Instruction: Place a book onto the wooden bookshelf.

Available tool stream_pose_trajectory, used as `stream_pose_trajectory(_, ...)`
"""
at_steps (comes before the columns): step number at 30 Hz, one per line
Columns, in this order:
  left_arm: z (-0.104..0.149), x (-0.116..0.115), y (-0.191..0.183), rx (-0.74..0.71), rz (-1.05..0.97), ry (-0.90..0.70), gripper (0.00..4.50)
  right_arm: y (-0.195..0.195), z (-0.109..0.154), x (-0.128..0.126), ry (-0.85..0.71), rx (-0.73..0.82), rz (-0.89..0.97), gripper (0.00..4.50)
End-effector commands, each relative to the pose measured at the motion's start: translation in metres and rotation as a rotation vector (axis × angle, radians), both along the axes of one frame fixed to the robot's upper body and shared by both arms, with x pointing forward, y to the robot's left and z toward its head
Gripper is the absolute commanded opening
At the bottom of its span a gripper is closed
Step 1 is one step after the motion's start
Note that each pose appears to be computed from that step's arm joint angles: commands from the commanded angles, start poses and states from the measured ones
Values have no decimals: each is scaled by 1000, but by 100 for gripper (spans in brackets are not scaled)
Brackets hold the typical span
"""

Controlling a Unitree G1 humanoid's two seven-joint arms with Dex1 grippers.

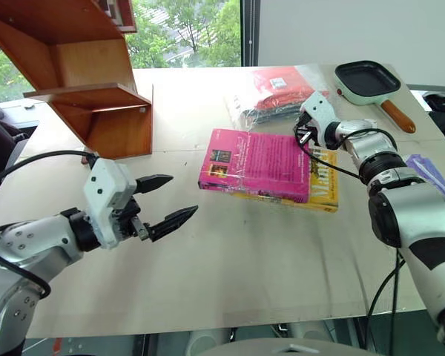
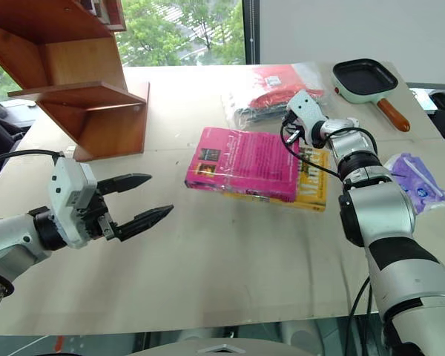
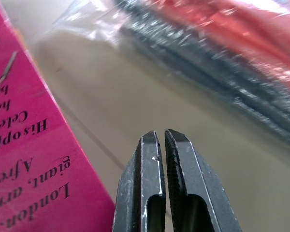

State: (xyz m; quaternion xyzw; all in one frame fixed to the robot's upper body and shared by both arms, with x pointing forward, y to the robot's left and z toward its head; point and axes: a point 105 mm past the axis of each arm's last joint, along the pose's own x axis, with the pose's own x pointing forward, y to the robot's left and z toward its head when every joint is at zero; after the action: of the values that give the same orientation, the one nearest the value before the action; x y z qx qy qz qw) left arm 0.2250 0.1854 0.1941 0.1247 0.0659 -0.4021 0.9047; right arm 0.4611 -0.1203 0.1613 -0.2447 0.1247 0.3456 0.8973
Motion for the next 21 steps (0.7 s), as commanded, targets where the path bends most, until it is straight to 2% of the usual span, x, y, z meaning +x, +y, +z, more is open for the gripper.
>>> stream_pose_trajectory(1,5,-3,-3,1,-18,-17,450,2,17,-3,9,-32,74,5)
stream_pose_trajectory(8,-5,-1,2,17,-22,33,450,-11,18,-15,96,-13,147,5)
stream_pose_trajectory(14,-11,2,6,28,-38,66,450,-19,7,-29,173,-2,209,5)
stream_pose_trajectory(21,-11,7,4,26,-69,72,450,-13,-2,-61,221,39,260,5)
